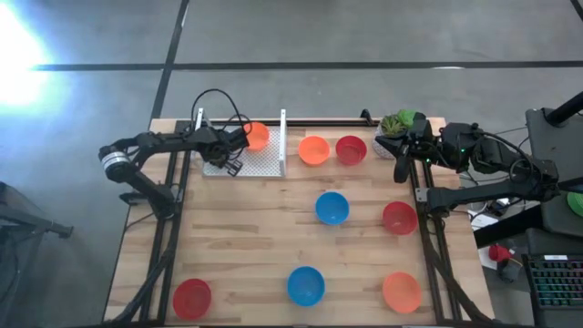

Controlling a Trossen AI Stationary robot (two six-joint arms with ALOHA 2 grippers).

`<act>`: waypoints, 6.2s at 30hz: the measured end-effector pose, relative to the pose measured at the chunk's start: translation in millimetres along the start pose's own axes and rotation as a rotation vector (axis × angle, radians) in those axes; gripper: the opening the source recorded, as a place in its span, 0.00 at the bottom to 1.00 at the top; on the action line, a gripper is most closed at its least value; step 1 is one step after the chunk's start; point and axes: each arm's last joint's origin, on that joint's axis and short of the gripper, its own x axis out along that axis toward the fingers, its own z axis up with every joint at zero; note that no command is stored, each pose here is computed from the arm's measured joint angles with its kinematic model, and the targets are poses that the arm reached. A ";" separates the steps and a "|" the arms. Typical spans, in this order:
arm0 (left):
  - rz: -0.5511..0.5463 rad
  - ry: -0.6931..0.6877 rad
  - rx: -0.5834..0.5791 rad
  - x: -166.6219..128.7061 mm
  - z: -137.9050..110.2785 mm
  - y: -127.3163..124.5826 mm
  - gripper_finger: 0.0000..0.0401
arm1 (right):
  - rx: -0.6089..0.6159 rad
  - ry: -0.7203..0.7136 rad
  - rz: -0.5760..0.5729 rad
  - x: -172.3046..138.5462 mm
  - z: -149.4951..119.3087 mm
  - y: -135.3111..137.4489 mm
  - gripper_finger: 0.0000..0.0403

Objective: Pick & Place Mini bowls
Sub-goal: Adjust the bowls on the shelf, then put the top red bowl on the shelf

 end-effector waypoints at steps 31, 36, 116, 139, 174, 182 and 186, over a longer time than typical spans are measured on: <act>0.088 -0.069 -0.055 1.4 3.5 3.2 0.00 | 0.002 0.001 0.000 0.1 -0.1 0.0 0.02; 0.086 -0.086 -0.074 1.6 5.5 3.4 0.00 | 0.000 0.001 0.000 0.1 -0.1 0.0 0.02; -0.132 -0.301 -0.195 5.0 68.4 18.1 0.00 | 0.002 0.001 0.001 -0.1 -0.2 -0.1 0.02; -0.165 -0.295 -0.224 13.8 68.0 17.9 0.00 | 0.002 0.001 0.001 -0.2 -0.2 -0.1 0.02; -0.358 -0.595 -0.047 -130.4 -15.7 43.6 0.00 | 0.001 0.001 0.001 -0.1 -0.2 -0.1 0.02; -0.501 -0.691 0.091 -160.5 -50.3 35.5 0.00 | -0.055 0.025 -0.002 6.8 -1.7 2.2 0.02; -0.564 -0.716 0.152 -169.4 -62.3 29.5 0.00 | -0.054 0.072 -0.009 18.0 -5.7 5.5 0.02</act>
